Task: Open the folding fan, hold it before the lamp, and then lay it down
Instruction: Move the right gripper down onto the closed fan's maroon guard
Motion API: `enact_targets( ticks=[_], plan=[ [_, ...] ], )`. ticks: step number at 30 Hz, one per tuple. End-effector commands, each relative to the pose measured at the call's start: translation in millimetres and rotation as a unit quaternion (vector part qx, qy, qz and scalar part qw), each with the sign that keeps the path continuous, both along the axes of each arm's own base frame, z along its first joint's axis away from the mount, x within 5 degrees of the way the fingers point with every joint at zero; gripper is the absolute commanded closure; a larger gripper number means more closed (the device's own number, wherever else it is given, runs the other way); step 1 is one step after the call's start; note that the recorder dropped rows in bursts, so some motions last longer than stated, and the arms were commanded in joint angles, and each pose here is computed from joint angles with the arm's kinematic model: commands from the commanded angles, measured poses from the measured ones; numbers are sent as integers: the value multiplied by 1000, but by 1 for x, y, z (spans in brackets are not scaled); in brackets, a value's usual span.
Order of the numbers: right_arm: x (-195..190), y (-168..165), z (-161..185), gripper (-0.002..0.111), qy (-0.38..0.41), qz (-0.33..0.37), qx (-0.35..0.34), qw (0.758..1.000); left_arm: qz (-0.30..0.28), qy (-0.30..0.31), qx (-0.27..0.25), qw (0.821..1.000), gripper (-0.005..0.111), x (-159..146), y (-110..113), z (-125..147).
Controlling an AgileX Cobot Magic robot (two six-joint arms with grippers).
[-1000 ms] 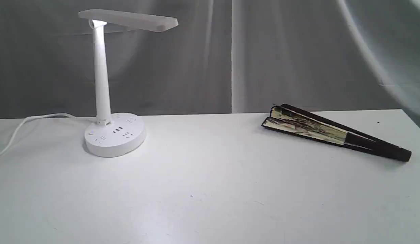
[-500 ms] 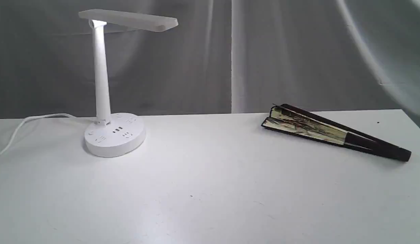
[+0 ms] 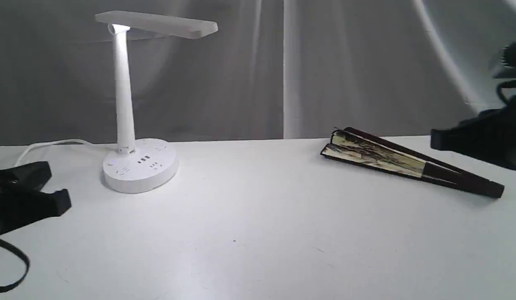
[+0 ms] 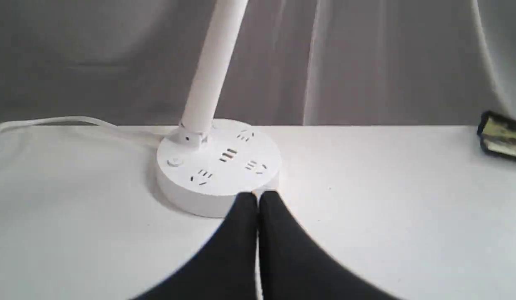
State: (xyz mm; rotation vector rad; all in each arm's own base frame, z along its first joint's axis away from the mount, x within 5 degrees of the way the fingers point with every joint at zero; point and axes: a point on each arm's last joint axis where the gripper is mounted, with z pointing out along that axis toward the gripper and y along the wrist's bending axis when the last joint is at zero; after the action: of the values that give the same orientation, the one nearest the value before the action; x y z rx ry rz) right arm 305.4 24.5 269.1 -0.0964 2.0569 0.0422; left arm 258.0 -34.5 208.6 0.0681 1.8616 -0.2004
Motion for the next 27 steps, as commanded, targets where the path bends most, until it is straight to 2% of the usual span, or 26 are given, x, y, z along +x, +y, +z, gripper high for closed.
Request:
enact_targets(
  ticks=[1, 4, 8, 12, 15, 18, 21, 27],
  plan=[
    [37, -1, -11, 108, -8, 7, -29, 1000, -15, 13, 30, 999, 107, 21, -4, -28],
    [66, -11, -14, 108, 8, -22, 0, 1000, -17, 47, 33, 998, 107, 34, -5, -50],
    [110, -32, -18, 108, 91, -35, 8, 995, -19, 75, 37, 996, 107, 43, -6, -69],
    [149, -51, -24, 108, 158, -30, 0, 987, -36, 72, 45, 996, 107, 44, -9, -72],
    [170, -57, -31, 107, 170, -39, 14, 984, -63, 63, 59, 994, 107, 43, -12, -70],
    [192, -61, -41, 98, 167, -41, 15, 985, -77, 56, 63, 993, 107, 43, -14, -70],
    [210, -64, -57, 82, 166, -42, 15, 985, -78, 53, 61, 994, 107, 43, -15, -69],
    [230, -67, -102, 55, 193, -42, 17, 980, -65, 58, 24, 996, 107, 43, -15, -68]
  ],
)
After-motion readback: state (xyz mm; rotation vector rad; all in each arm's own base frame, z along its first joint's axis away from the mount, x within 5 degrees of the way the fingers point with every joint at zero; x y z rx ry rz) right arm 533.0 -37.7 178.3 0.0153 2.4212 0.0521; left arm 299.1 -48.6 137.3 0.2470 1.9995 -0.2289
